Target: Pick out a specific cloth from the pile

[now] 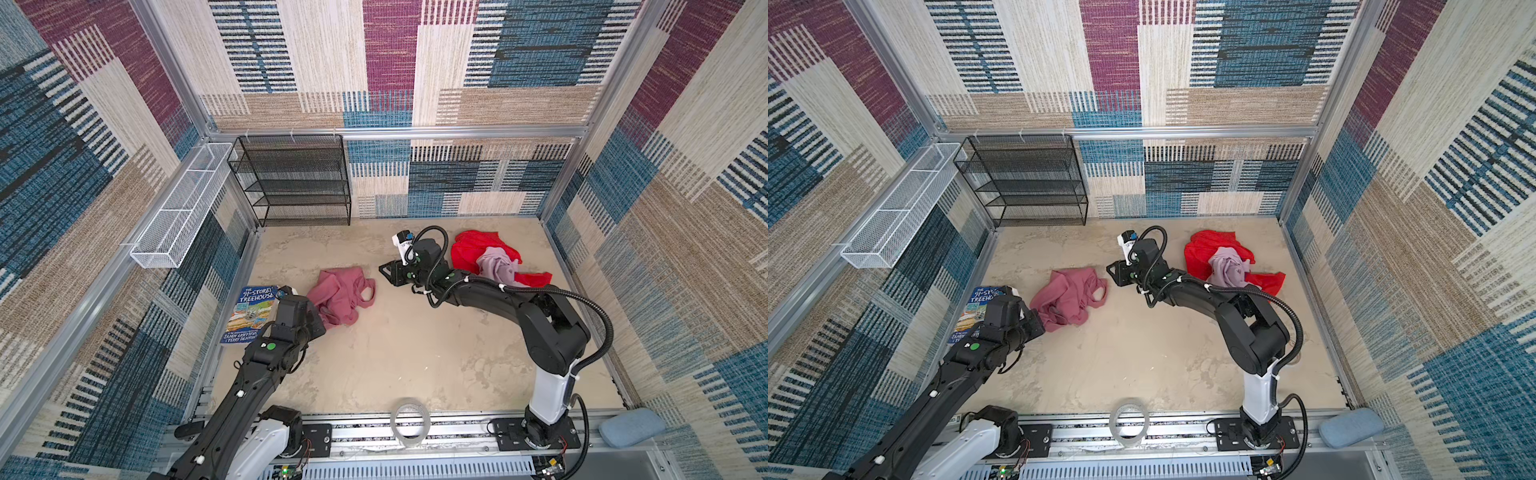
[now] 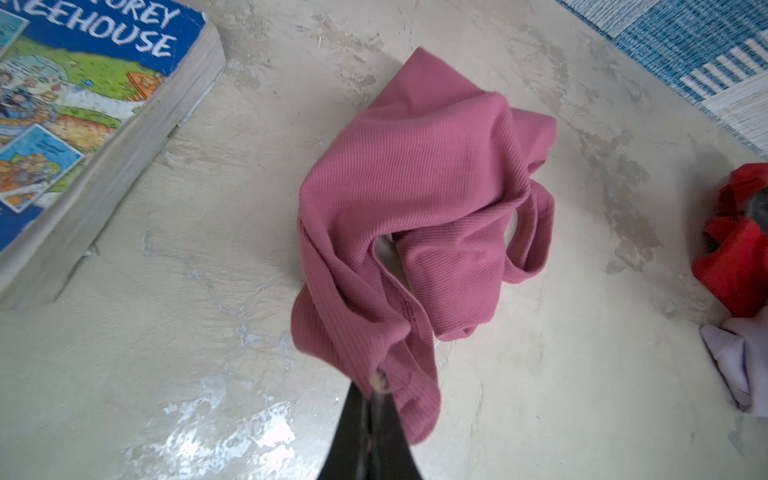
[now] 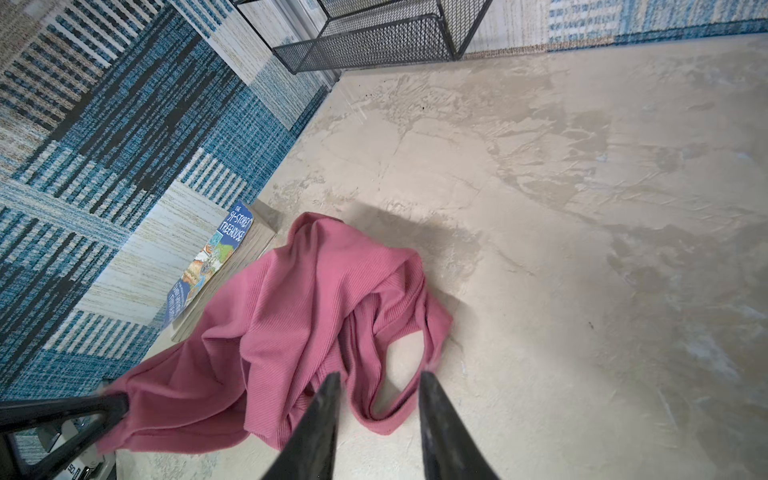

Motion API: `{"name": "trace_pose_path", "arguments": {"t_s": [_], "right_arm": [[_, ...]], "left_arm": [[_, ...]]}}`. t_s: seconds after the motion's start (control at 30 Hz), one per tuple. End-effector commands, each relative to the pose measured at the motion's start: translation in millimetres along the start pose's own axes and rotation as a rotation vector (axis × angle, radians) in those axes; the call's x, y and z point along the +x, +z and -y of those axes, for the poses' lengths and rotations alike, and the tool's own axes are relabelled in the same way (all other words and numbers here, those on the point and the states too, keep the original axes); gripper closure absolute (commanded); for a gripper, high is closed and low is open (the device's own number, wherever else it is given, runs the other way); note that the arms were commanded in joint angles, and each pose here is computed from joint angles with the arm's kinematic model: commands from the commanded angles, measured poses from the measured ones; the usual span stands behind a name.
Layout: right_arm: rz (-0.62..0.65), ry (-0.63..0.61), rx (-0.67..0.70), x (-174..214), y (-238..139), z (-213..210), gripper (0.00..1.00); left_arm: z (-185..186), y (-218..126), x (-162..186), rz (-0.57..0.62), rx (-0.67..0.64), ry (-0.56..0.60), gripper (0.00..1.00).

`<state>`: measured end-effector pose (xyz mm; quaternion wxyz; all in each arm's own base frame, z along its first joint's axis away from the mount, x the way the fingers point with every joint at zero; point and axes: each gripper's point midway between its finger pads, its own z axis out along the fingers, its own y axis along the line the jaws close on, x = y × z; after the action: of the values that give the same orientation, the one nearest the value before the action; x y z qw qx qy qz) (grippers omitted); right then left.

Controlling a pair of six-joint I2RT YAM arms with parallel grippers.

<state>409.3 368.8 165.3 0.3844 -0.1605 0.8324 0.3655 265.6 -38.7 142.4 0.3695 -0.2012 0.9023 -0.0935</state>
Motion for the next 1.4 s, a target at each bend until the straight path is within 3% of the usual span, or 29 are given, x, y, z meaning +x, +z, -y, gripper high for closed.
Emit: {"name": "trace_pose_path", "arguments": {"t_s": [0.0, 0.43, 0.77, 0.97, 1.37], "right_arm": [[0.038, -0.003, -0.023, -9, -5, -7, 0.65], [0.059, -0.014, -0.010, -9, -18, -7, 0.65], [0.059, -0.012, -0.008, -1, -20, -3, 0.65], [0.078, -0.008, -0.010, -5, -27, -3, 0.65], [0.107, 0.024, 0.009, -6, -56, 6, 0.64]], "left_arm": [[-3, -11, -4, 0.002, -0.024, 0.007, 1.00], [42, -45, -55, 0.100, 0.049, 0.070, 1.00], [93, -42, -87, 0.110, 0.090, 0.166, 1.00], [129, -17, -108, 0.120, 0.138, 0.196, 1.00], [174, 83, -114, 0.040, 0.119, 0.256, 1.00]]}}
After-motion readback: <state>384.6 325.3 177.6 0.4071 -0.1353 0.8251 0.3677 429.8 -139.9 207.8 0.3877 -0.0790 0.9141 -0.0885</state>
